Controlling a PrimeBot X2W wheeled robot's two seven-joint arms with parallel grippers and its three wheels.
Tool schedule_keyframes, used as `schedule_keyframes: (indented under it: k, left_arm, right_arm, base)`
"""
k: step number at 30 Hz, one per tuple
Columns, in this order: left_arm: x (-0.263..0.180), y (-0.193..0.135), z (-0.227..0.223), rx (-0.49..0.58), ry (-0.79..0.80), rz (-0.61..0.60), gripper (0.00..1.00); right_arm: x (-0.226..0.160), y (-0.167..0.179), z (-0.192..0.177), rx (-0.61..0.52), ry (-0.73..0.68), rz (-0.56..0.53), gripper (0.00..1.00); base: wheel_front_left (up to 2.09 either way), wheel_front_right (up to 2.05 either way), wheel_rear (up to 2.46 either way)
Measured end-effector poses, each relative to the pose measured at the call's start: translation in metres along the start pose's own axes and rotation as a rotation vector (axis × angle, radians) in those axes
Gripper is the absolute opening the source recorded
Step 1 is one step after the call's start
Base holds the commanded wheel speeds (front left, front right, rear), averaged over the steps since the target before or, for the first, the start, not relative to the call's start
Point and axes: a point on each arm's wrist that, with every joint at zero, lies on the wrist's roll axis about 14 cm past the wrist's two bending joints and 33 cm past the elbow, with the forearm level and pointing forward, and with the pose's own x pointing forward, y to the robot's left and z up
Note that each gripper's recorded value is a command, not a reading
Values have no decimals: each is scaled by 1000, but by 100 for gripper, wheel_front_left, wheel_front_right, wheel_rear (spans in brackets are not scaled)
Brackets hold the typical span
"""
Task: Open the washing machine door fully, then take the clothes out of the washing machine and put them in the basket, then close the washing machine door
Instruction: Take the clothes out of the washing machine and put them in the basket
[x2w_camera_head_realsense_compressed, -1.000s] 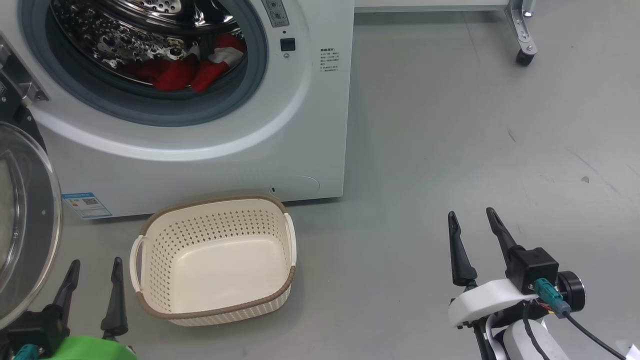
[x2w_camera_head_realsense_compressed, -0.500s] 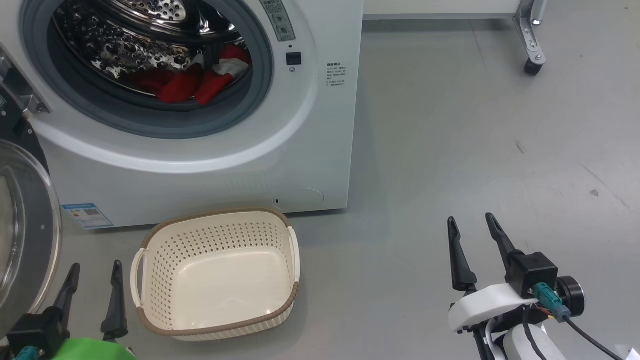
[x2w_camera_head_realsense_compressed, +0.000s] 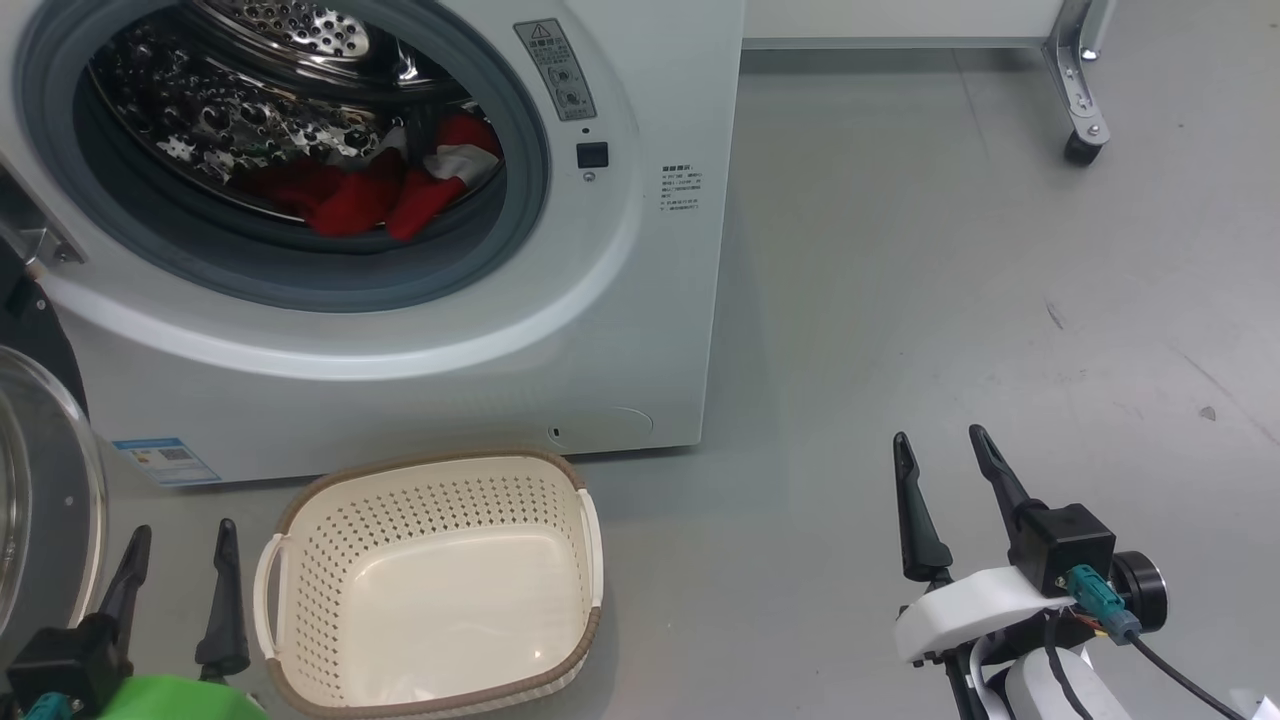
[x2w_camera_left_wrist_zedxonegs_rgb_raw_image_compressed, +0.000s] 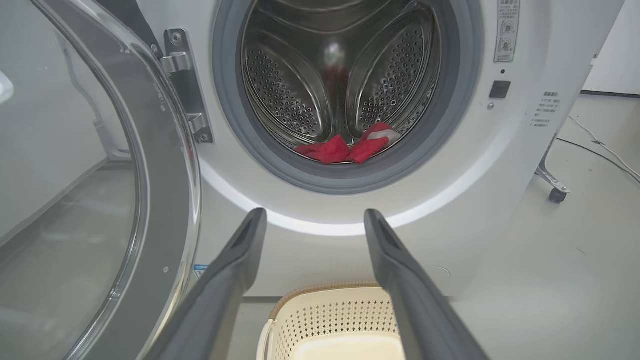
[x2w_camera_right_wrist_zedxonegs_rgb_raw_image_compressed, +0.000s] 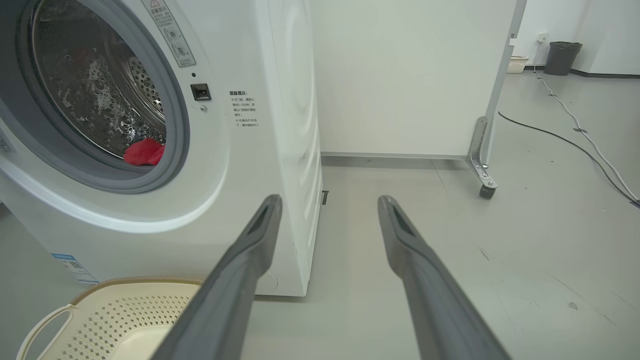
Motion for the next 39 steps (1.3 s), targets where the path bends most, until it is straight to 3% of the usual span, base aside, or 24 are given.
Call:
schedule_keyframes:
  k: [23,39]
  left_arm:
    - [1,-20,-11,-24,30,-49,100]
    - [16,-41,-46,-94,137,-109,100]
  right_arm:
    - [1,2,-7,10,20,6,100]
    - [8,-3,-47,23,139,-9,100]
  base:
    - [14,-14,0]
    - [0,0,0]
